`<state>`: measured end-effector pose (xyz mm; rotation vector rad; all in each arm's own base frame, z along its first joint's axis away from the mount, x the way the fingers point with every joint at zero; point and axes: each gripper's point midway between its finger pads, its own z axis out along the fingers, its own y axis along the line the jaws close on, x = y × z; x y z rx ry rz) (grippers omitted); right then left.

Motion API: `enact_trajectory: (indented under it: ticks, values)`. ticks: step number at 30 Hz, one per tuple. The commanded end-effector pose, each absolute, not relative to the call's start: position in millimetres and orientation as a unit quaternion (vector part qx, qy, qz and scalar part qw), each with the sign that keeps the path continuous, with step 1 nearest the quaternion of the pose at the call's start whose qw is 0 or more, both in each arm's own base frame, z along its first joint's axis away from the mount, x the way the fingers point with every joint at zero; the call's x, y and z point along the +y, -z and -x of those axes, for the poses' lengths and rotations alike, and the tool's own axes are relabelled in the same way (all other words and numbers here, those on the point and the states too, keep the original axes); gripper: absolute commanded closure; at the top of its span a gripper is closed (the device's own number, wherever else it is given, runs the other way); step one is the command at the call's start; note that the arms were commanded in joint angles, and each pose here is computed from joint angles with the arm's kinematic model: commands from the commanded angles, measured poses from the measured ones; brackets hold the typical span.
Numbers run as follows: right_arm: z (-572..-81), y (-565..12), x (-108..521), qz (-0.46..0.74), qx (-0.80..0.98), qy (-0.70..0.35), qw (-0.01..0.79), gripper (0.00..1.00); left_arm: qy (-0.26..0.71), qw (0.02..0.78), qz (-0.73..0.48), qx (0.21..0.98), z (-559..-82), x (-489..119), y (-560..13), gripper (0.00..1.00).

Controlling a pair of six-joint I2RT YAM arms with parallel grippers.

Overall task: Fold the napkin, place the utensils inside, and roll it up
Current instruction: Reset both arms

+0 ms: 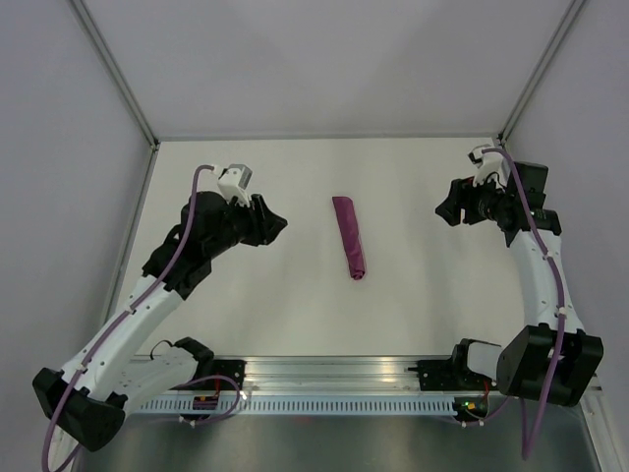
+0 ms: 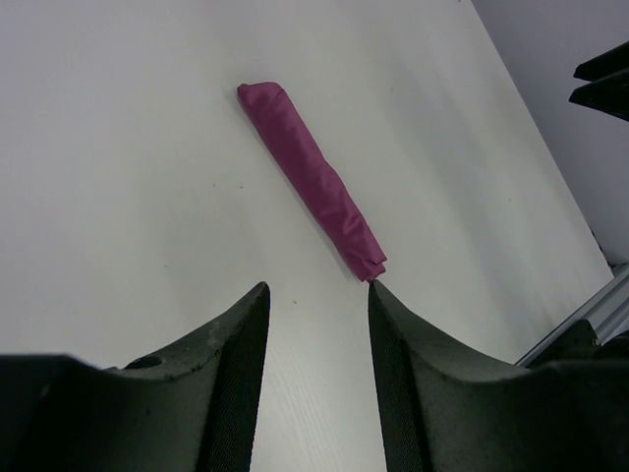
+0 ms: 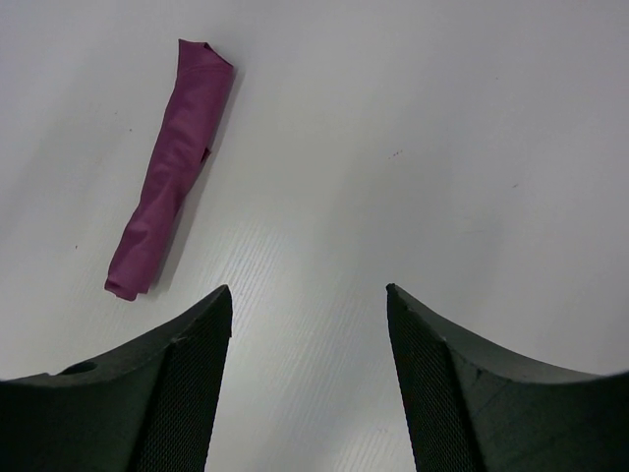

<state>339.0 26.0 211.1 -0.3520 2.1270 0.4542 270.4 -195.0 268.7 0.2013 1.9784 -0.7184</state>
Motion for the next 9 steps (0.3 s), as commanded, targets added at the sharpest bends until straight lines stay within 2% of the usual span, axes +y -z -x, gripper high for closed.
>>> enact_trajectory:
  ticks: [1, 9]
  values:
    - [-340.0, -218.9, 18.4, 0.137, 0.857, -0.157, 0.472, 0.30, 0.283, 0.504, -0.101, 0.810, -263.6, -186.9, -269.4, 0.50]
    - [-340.5, -227.6, 13.2, 0.136, 0.848, -0.141, 0.493, 0.26, 0.277, 0.508, -0.111, 0.808, -260.6, -184.5, -272.3, 0.49]
